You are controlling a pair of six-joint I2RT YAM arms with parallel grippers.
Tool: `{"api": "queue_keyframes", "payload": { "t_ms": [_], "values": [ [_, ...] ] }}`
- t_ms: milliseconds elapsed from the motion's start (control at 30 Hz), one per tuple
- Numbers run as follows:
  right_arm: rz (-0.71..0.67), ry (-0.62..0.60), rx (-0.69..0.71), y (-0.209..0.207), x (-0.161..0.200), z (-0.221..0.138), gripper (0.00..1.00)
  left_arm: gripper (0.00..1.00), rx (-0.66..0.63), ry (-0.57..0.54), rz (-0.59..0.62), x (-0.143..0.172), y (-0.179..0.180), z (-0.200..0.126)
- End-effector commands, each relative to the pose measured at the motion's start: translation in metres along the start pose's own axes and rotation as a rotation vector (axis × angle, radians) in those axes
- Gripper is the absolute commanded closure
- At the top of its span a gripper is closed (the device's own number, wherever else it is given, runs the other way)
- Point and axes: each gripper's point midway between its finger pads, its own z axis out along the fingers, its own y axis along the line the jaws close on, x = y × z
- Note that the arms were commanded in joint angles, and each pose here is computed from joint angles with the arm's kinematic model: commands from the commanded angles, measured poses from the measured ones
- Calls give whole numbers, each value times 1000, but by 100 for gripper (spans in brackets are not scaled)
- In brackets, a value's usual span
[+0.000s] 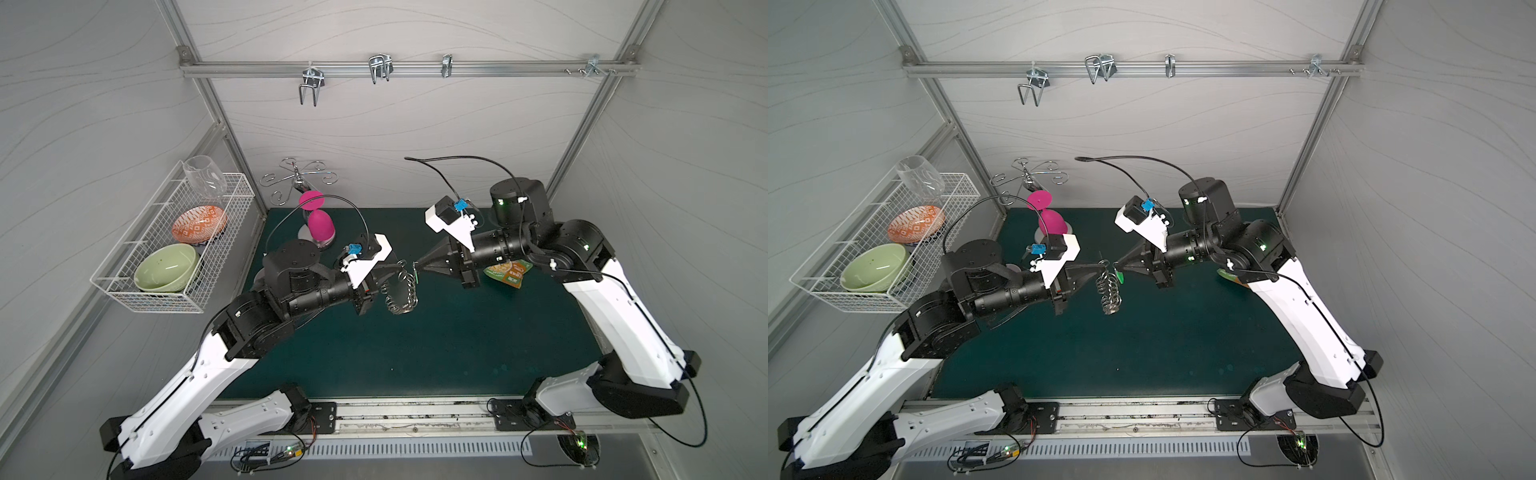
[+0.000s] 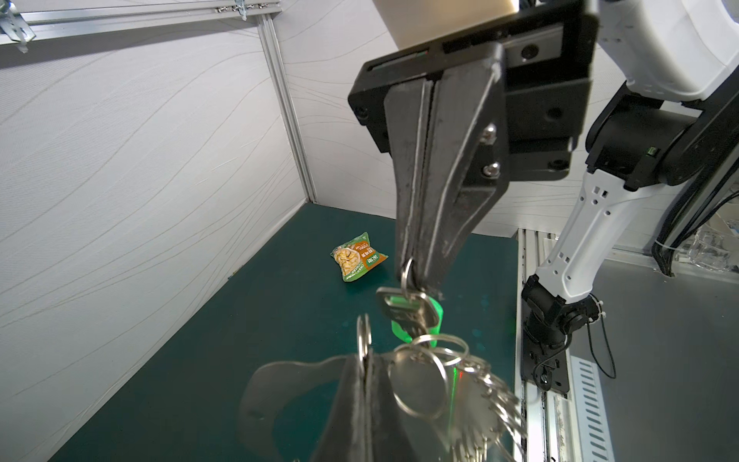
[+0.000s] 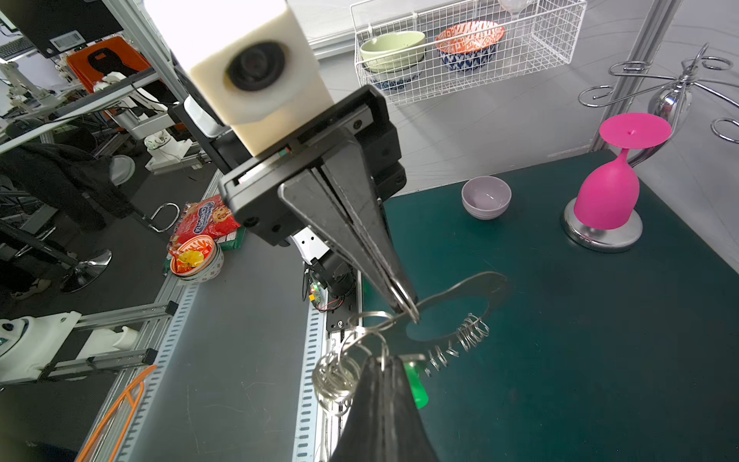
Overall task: Attach keys to a key ring
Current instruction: Insert the key onto the keyring.
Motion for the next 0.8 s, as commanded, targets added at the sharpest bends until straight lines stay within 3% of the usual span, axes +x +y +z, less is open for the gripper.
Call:
{"api": "queue_keyframes", "payload": {
  "t_ms": [0, 767],
  "values": [
    [-21, 19, 1, 3, 2, 0, 100, 100, 5, -99, 35, -34, -3, -12],
    [-51, 47, 24, 6, 5, 1, 100, 100, 20, -24, 120, -25, -9, -3]
  ]
}}
